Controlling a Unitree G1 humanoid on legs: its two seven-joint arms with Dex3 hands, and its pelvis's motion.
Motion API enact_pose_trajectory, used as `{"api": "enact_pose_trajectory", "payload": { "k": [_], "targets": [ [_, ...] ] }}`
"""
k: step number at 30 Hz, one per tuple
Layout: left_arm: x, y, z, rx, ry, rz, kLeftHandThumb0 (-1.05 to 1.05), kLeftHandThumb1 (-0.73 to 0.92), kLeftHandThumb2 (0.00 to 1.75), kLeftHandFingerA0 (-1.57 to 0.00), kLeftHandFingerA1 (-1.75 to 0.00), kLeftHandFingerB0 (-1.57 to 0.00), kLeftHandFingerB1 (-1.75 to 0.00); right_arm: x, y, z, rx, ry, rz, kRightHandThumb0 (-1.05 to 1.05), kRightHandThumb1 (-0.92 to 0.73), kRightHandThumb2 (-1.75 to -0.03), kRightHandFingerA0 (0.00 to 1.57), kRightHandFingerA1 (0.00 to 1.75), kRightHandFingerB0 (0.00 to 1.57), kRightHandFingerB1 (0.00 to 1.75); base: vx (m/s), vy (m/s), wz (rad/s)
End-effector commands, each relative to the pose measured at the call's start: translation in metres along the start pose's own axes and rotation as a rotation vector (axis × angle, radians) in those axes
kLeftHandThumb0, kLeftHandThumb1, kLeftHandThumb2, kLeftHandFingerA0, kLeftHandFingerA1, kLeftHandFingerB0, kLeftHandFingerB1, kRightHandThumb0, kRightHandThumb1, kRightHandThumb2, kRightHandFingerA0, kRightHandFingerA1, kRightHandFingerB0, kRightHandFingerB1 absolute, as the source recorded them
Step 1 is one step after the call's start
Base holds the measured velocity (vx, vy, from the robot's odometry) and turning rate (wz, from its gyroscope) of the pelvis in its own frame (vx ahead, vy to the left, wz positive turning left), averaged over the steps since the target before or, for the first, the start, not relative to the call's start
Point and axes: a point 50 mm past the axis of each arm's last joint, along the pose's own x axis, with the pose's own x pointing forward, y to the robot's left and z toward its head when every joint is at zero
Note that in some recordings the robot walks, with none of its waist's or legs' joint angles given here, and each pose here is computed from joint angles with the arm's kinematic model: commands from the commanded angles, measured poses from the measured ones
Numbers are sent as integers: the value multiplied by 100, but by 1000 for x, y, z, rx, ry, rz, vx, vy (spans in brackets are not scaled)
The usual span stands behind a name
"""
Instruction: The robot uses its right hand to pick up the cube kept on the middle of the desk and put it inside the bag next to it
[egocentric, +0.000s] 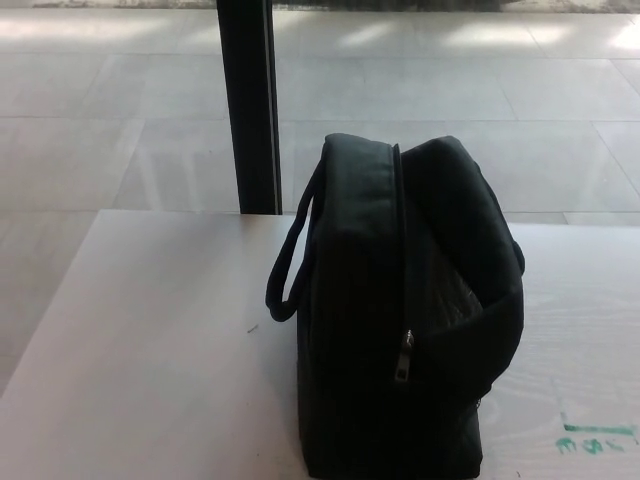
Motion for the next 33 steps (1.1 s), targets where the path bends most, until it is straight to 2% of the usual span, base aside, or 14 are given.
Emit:
{"api": "enact_pose_trajectory", "payload": {
  "k": [1, 16, 17, 18, 19, 32, 33],
  "targets": [
    [-3, 8, 8, 50, -21, 32, -71, 69, 59, -39, -49, -33, -38, -2, 6, 5, 54, -66, 83, -51, -70, -61, 32, 42, 31, 31, 0, 0, 0],
    [-1, 5, 19, 43, -50, 13, -68, 69, 59, -38, -47, -33, -37, 4, 8, 5, 54, -81, 129, -56, -68, -60, 30, 45, 28, 33, 0, 0, 0],
    [-1, 5, 20, 35, -54, 9, -68, 69, 58, -37, -47, -32, -37, 4, 7, 6, 57, -81, 135, -60, -54, -84, 26, 53, 23, 44, 0, 0, 0],
    [-1, 4, 20, 32, -56, 8, -68, 69, 58, -37, -47, -32, -37, 5, 7, 6, 59, -82, 138, -60, -54, -84, 26, 53, 23, 44, 0, 0, 0],
    [-1, 4, 22, 37, -60, 6, -68, 69, 58, -37, -47, -31, -37, 6, 7, 7, 51, -79, 138, -56, -67, -60, 32, 46, 29, 32, 0, 0, 0],
    [3, 0, 29, 12, -71, -11, -66, 69, 59, -35, -48, -31, -39, 10, 5, 17, 56, -111, 144, -52, -68, -60, 37, 45, 28, 32, 0, 0, 0],
    [3, -1, 31, 16, -71, -10, -67, 70, 61, -34, -48, -30, -39, 10, 4, 17, 62, -112, 140, -59, -55, -87, 35, 57, 21, 46, 0, 0, 0]
  ]
}}
